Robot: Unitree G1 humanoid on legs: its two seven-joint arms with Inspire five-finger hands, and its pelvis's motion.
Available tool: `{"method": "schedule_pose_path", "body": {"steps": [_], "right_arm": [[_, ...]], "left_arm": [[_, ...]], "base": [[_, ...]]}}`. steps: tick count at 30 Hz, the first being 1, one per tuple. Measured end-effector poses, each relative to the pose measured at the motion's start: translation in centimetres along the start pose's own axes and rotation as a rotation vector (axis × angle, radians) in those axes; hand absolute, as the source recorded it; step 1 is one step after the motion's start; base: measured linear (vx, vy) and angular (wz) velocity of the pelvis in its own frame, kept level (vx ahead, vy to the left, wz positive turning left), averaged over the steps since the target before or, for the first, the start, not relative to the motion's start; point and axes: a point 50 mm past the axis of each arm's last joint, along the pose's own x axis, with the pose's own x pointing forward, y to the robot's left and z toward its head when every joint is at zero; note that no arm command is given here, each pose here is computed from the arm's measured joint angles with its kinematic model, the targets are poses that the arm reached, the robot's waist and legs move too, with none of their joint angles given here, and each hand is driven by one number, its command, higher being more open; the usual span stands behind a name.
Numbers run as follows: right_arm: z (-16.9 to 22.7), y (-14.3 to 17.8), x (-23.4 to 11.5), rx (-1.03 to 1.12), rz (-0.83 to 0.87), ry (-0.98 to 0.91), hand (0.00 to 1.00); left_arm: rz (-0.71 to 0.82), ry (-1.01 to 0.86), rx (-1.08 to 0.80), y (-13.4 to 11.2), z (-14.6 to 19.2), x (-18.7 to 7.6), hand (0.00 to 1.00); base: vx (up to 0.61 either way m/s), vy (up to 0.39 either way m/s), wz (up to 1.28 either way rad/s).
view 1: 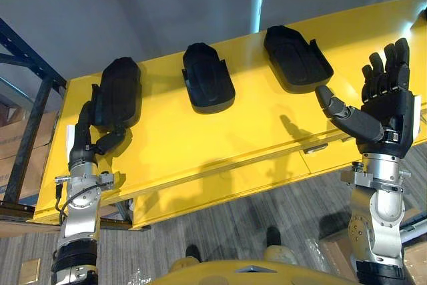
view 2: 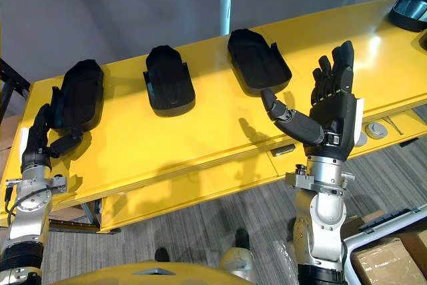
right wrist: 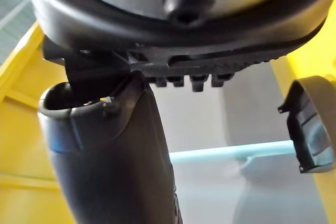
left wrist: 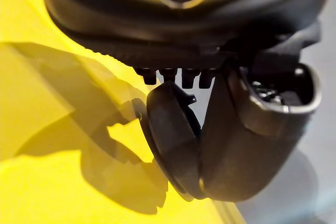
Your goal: Walk over and take three plastic housings, then place them on the shelf
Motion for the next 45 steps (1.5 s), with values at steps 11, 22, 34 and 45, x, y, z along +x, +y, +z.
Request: {"method": "schedule_pose_path", "body": {"steps": [11,22,34,45], "right_arm": [[0.7,0.5,0.0,0.023,-0.001,-0.036,1.00],[0.4,0.9,-0.7,0.076,-0.073,-0.030,1.00],[-2.5,0.0,-3.1,0.000,-0.407,0.111,1.00],[-6.9,-4.5,-12.7,-0.453,-1.211,0.342,1.00]], "left_arm": [[-0.035,-0.059,0.021,0.8,0.9,-1.9,1.00],[0.016,-0.372,-0.199,3.2,6.8,-7.5,1.00],[0.562,-0.385,-0.398,4.5,5.9,-10.6,1.00],[0.930,0.098,-0.072,-0.8,-4.0,-14.1,1.00]], "base": [[0.00,0.000,0.00],[0.00,-0.001,0.19],[-0.02,0.000,0.08],[0.00,0.001,0.05]]}}
